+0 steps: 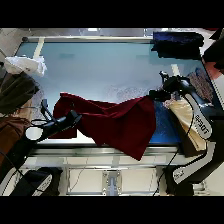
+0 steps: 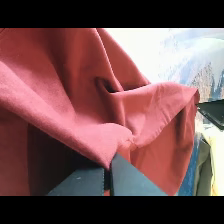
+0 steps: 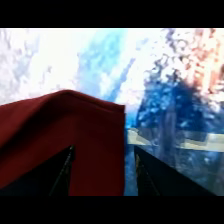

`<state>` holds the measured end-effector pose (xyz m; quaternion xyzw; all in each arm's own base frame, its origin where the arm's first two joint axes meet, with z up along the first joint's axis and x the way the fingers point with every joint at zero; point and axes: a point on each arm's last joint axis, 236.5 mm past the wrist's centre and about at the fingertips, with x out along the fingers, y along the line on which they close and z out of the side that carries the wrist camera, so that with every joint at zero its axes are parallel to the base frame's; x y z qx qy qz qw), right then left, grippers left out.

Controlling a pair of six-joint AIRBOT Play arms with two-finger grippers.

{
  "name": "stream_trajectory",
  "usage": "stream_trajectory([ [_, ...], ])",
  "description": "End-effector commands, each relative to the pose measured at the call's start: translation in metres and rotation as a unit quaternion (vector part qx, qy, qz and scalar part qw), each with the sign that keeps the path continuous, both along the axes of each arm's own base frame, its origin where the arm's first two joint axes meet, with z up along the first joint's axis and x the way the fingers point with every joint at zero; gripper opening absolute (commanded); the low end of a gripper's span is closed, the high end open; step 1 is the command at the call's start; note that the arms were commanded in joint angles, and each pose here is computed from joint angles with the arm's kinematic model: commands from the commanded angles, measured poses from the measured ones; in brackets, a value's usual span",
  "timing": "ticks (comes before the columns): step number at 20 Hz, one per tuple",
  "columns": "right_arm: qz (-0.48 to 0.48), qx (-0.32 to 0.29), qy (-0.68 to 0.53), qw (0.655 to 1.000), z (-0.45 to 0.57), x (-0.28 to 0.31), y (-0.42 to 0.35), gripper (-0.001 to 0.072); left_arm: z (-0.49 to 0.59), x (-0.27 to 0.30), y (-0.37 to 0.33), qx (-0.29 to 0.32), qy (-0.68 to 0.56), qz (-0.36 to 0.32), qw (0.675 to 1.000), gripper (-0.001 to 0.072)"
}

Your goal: Fold the shirts.

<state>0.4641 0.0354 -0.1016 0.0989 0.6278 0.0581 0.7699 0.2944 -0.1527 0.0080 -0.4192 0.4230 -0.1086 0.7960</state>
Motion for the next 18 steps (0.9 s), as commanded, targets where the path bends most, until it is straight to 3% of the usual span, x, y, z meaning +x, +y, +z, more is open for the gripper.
stream_trajectory([
  [1, 0.01, 0.022, 0.025, 0.999, -0.008, -0.01, 0.011, 0.0409, 0.001, 0.0, 0.0, 0.0, -0.001, 0.0, 1.0, 0.0012],
  [3, 0.014, 0.028, 0.048, 0.998, -0.015, -0.019, 0.014, 0.0395, 0.001, 0.0, 0.0, 0.0, -0.001, 0.001, 1.0, 0.0012],
  [5, 0.013, 0.033, 0.052, 0.998, -0.014, -0.02, 0.016, 0.0024, 0.002, 0.001, 0.001, 0.0, -0.003, 0.001, 1.0, 0.0012],
  [9, 0.027, 0.033, 0.004, 0.999, 0.042, 0.003, 0.017, 0.0011, 0.046, 0.024, 0.011, -0.006, -0.059, 0.025, 0.998, 0.0011],
  [13, 0.077, 0.018, -0.093, 0.993, 0.183, 0.006, 0.019, 0.0011, 0.157, 0.037, 0.044, 0.023, -0.196, 0.033, 0.98, 0.0011],
  [18, 0.121, -0.016, -0.25, 0.96, 0.39, -0.098, 0.024, 0.001, 0.302, -0.024, 0.061, 0.094, -0.34, 0.006, 0.936, 0.0011],
])
